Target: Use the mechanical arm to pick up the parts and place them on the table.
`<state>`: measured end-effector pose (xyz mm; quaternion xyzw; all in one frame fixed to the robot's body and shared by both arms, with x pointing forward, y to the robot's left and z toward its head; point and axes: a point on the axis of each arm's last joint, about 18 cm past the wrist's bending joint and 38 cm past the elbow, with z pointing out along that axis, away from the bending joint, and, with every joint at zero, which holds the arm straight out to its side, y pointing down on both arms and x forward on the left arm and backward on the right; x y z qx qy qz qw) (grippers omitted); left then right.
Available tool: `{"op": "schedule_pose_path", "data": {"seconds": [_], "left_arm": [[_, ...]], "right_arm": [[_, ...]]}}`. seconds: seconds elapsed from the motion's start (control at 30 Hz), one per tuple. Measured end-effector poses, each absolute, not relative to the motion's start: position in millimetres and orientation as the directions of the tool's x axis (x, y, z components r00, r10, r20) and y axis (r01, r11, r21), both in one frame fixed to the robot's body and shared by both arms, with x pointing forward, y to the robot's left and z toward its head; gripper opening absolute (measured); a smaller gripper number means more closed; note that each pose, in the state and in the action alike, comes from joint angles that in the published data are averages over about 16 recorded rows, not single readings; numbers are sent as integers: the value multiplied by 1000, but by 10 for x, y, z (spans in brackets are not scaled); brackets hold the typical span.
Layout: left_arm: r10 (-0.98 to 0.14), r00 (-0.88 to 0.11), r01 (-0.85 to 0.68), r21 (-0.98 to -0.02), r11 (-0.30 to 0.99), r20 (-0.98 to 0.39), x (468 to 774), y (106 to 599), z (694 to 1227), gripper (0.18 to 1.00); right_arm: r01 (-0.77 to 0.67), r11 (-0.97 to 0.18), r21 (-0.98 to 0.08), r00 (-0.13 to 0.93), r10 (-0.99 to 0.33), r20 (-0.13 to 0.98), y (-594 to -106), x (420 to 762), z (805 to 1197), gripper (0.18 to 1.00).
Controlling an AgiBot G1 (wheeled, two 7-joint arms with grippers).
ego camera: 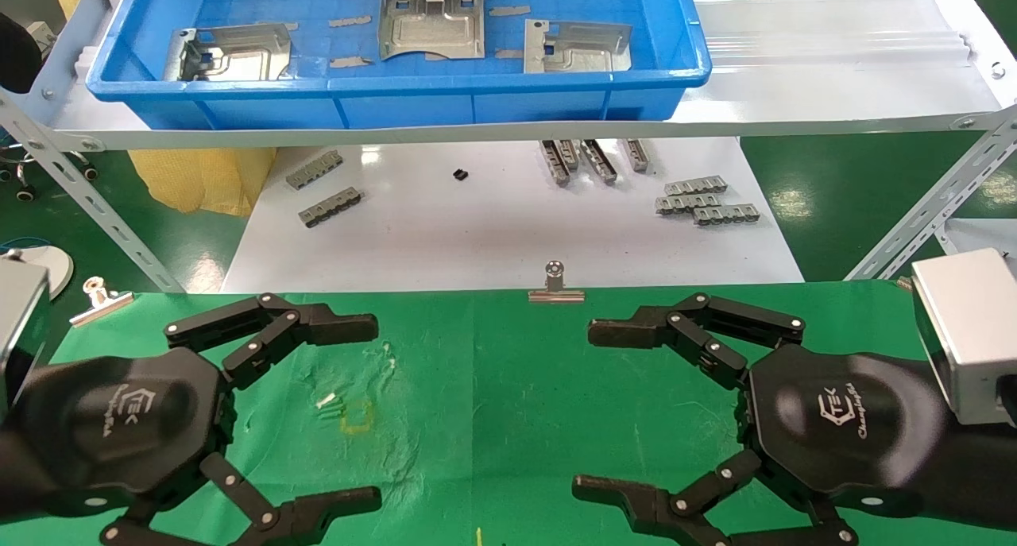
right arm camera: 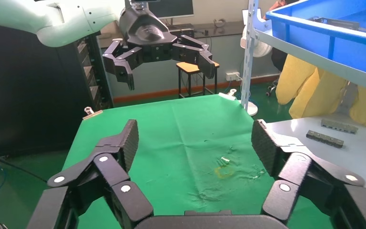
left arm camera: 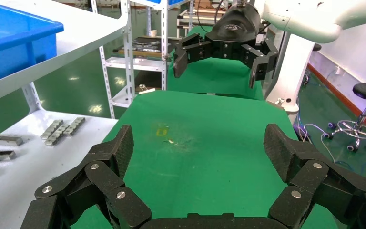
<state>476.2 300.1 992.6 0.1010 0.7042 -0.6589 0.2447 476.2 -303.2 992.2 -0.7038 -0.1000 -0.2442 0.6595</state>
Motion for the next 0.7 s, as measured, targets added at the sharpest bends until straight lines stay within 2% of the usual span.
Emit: {"op": "schedule_pose_path", "data": {"seconds": [0.2,0.7], "left_arm": [[-180,-860,465,-878,111,-478,4762,3001,9926,1001],[-180,-860,465,-878,111,-478,4762,3001,9926,1001]], "right_arm": [[463,-110,-880,861,-181,476,-3032,4762,9922,849],[463,-110,-880,861,-181,476,-3032,4762,9922,507]]}}
